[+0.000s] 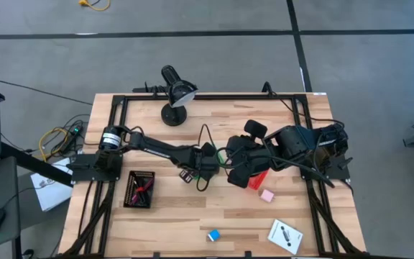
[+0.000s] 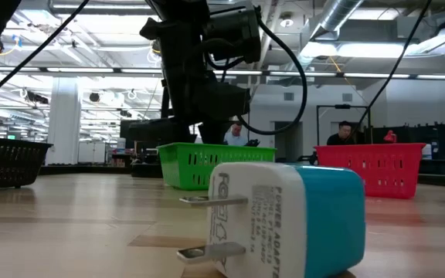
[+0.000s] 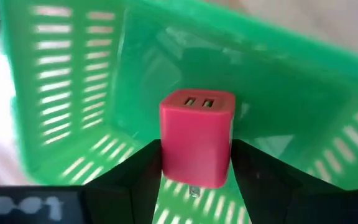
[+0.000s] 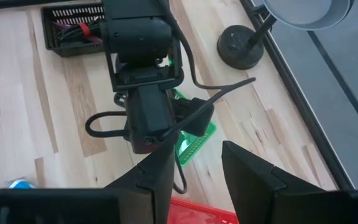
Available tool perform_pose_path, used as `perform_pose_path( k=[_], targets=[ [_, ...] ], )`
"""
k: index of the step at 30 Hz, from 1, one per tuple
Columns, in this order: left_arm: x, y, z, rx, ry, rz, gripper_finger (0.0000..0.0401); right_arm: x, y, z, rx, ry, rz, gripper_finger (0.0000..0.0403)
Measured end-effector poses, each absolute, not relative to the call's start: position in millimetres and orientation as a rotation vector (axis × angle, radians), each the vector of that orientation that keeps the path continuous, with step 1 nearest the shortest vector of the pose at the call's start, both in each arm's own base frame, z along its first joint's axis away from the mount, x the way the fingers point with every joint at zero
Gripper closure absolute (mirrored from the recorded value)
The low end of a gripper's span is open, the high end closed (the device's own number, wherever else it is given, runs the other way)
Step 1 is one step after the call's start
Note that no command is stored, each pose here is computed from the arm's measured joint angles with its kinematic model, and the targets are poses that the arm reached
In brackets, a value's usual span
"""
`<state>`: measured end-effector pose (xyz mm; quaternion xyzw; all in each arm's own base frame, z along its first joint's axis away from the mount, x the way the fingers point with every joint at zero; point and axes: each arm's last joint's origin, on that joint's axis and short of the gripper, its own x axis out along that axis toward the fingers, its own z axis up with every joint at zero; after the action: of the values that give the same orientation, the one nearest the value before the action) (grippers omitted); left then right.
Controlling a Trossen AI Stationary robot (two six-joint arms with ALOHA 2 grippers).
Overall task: Pick and place items into bin
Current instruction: Put the pink charger adapter into the green bin, then put the white charger adapter into the green bin
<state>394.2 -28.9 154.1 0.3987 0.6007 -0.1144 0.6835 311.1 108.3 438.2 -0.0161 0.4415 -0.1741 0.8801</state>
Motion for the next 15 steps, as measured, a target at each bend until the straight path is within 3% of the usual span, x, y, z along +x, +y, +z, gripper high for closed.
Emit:
perform_pose_path(
  k=[7, 15],
  targets=[
    [397, -37, 166, 1.037, 1.358, -0.176, 0.0218, 311, 108, 438, -0.009, 0.915, -0.374, 0.0274],
    [402, -41, 188, 1.011, 1.365, -0.14, 0.0218, 310, 110, 438, 0.025, 0.913, -0.377, 0.0274]
  ],
)
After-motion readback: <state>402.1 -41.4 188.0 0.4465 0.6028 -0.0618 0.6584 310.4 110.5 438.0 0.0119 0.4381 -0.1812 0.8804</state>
